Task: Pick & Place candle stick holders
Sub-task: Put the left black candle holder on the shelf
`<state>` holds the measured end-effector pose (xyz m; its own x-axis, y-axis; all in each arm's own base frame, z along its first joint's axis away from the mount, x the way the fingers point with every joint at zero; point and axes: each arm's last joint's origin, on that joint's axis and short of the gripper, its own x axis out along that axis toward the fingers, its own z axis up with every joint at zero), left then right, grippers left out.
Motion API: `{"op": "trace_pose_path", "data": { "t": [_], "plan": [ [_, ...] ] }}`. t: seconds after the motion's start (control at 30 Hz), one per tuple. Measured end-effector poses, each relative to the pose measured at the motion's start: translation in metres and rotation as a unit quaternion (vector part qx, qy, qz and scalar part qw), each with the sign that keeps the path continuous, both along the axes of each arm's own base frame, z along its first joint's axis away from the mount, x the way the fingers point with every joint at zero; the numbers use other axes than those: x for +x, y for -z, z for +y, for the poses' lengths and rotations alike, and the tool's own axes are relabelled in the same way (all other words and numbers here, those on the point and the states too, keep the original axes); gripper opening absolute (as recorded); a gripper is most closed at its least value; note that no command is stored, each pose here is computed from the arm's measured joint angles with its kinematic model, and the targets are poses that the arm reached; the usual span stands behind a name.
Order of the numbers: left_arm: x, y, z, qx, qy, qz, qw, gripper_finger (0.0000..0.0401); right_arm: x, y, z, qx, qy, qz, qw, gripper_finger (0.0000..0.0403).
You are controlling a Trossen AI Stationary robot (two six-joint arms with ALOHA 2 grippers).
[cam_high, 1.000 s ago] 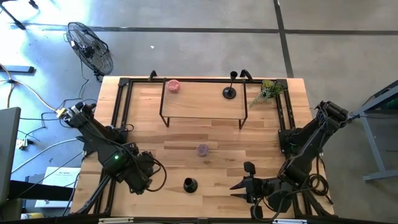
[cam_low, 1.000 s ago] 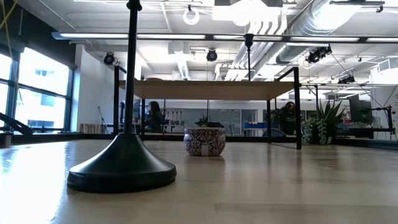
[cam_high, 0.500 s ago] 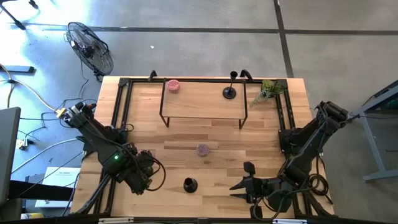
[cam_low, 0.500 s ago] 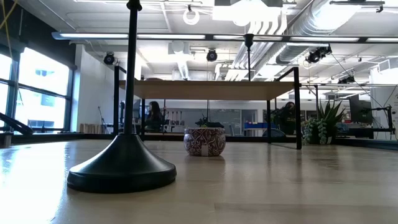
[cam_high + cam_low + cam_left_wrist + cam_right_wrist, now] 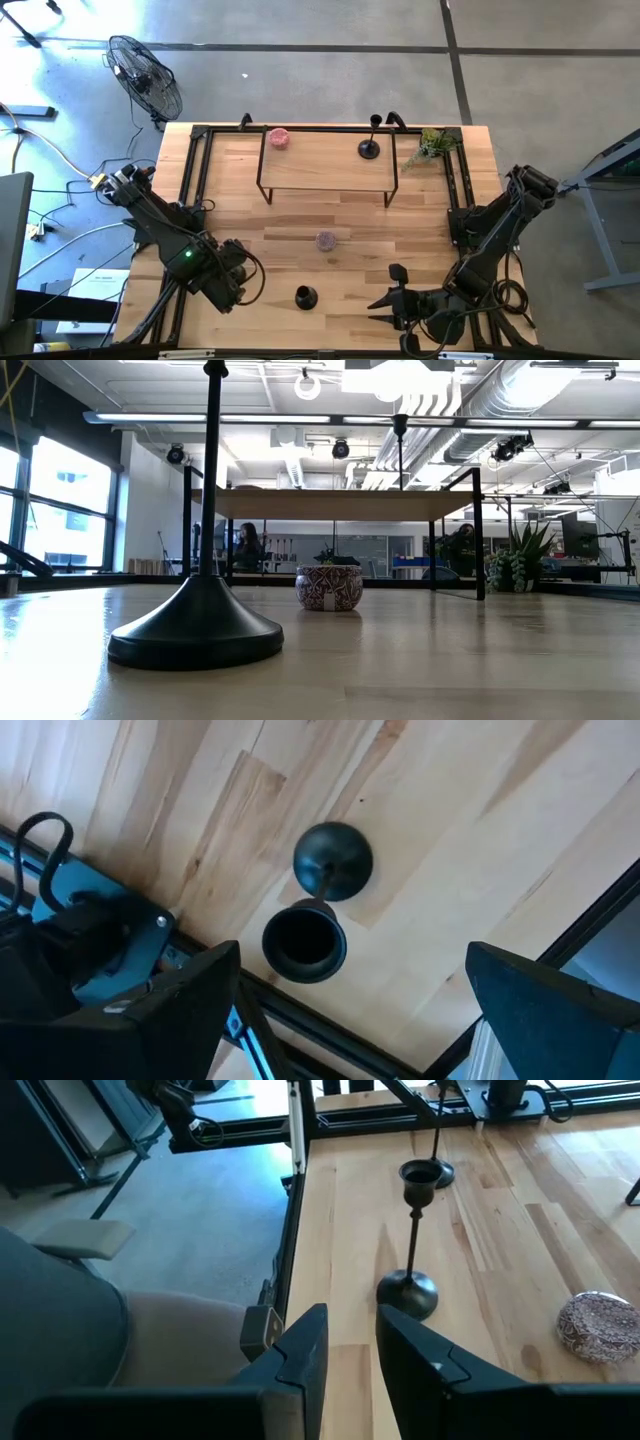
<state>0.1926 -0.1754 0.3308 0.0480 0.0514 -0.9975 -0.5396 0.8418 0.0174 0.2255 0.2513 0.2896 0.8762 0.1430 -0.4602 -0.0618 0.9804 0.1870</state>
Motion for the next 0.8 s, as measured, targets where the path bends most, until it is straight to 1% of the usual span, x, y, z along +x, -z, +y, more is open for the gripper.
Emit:
{"op": "trace_pose_path", "data": {
  "t": [0.1,0.27,0.37,0.6,0.73,0.8],
  "plan": [
    [-0.002,0.011,0.001,0.006,-0.002,0.025,1.000,0.0381,0.000,0.000,0.000,0.000,0.000,0.000,1.000,0.0083],
    [-0.008,0.035,0.003,0.003,-0.006,0.097,0.995,0.0381,0.000,0.000,0.000,0.000,0.000,0.000,1.000,0.0083],
    [-0.011,0.044,0.004,0.009,-0.005,0.116,0.993,0.0381,0.000,0.000,0.000,0.000,0.000,0.000,1.000,0.0083],
    [-0.011,0.046,0.005,0.012,0.013,0.119,0.993,0.0381,0.000,0.000,0.000,-0.001,0.003,-0.001,1.000,0.0083],
    [-0.010,0.046,0.006,0.028,0.032,0.104,0.994,0.0381,0.000,0.000,0.000,-0.001,0.003,-0.001,1.000,0.0083],
    [-0.008,0.047,0.003,0.015,0.024,0.091,0.995,0.0381,0.000,0.000,0.000,-0.001,0.003,-0.001,1.000,0.0083]
  ]
}}
